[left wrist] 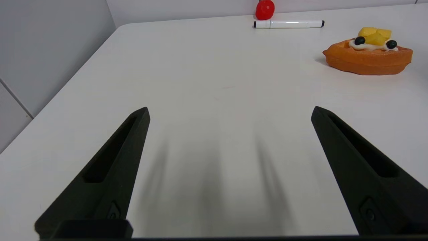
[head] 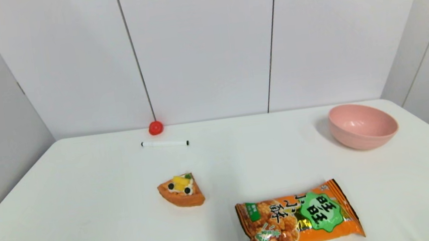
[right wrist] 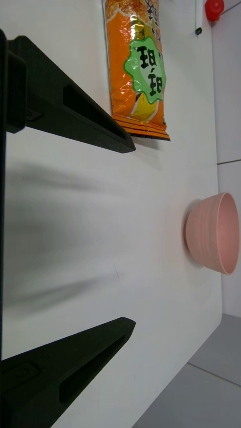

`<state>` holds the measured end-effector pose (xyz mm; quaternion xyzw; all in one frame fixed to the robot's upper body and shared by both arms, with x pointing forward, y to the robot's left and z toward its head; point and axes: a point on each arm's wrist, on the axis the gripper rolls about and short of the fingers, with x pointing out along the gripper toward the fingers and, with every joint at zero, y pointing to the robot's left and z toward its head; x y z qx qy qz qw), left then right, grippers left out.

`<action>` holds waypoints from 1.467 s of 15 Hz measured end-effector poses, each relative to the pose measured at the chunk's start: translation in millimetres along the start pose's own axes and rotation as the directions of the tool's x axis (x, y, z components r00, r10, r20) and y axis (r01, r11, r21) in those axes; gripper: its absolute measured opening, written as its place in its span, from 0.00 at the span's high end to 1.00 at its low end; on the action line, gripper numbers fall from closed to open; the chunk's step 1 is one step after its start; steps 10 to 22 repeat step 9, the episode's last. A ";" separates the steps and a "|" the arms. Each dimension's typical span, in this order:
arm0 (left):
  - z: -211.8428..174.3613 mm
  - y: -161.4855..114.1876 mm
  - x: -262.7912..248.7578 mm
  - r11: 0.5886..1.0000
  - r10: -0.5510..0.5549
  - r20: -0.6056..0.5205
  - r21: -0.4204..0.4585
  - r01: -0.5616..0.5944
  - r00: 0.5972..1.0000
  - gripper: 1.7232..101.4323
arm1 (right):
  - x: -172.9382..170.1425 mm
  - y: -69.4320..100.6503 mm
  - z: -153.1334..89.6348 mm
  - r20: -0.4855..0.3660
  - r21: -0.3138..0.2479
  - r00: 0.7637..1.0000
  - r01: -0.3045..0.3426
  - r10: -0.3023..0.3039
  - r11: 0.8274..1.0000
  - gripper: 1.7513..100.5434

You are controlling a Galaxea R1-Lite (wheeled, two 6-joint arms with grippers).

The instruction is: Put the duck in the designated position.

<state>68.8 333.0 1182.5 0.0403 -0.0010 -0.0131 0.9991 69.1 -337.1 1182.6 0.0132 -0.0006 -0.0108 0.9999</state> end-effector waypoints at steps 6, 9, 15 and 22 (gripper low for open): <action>0.0 0.0 0.0 1.000 0.000 0.000 0.000 0.000 1.000 0.04 | 0.0 0.1 -0.1 -0.001 -0.012 1.000 -0.003 0.003 1.000 0.03; 0.0 0.0 0.0 1.000 0.000 0.000 0.000 0.000 1.000 0.04 | 0.0 0.0 0.1 0.001 -0.004 1.000 0.000 0.000 1.000 0.03; 0.0 0.0 0.0 1.000 0.000 0.000 0.000 0.000 1.000 0.04 | 0.0 0.0 0.1 0.001 -0.004 1.000 0.000 0.000 1.000 0.03; 0.0 0.0 0.0 1.000 0.000 0.000 0.000 0.000 1.000 0.04 | 0.0 0.0 0.1 0.001 -0.004 1.000 0.000 0.000 1.000 0.03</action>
